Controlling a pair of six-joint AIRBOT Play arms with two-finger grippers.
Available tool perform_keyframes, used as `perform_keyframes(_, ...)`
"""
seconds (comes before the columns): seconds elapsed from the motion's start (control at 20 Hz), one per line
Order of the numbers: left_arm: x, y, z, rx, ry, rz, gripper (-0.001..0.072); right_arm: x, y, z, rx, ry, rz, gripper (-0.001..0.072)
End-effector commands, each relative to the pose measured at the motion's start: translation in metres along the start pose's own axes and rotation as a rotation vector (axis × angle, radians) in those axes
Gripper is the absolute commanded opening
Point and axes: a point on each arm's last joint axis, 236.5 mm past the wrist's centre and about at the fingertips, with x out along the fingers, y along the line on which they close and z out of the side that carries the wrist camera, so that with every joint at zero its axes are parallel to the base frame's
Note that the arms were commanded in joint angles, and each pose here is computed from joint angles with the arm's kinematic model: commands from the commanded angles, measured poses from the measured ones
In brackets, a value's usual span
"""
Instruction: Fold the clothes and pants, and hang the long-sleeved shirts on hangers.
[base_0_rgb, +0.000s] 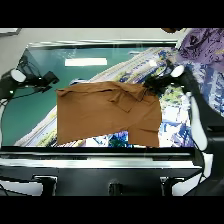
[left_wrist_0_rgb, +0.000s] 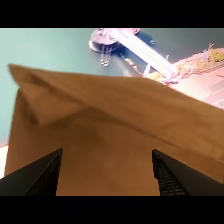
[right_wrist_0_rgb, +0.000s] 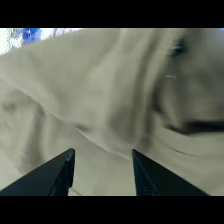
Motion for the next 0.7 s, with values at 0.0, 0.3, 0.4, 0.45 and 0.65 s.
perform_keyframes(0.0, -0.044, 0.034, -0.023, 0.007, 0.162, 0.046, 0.0637, -0.073, -0.044, -0.006, -0.237, 0.033, -0.059, 0.042)
perform_keyframes(0.3, -0.095, 0.062, -0.071, 0.099, 0.388, 0.09, 0.0635, -0.083, -0.147, -0.083, 0.2, 0.205, -0.084, 0.0462)
perform_keyframes(0.4, -0.102, 0.062, -0.069, 0.098, 0.367, 0.09, 0.0635, -0.071, -0.147, -0.111, 0.296, 0.252, 0.063, 0.0459)
perform_keyframes(0.45, -0.103, 0.061, -0.068, 0.099, 0.358, 0.09, 0.0635, -0.067, -0.145, -0.116, 0.315, 0.25, 0.126, 0.0459)
perform_keyframes(0.65, -0.103, 0.061, -0.068, 0.1, 0.359, 0.089, 0.0635, -0.041, -0.148, -0.136, 0.32, 0.3, 0.214, 0.0458)
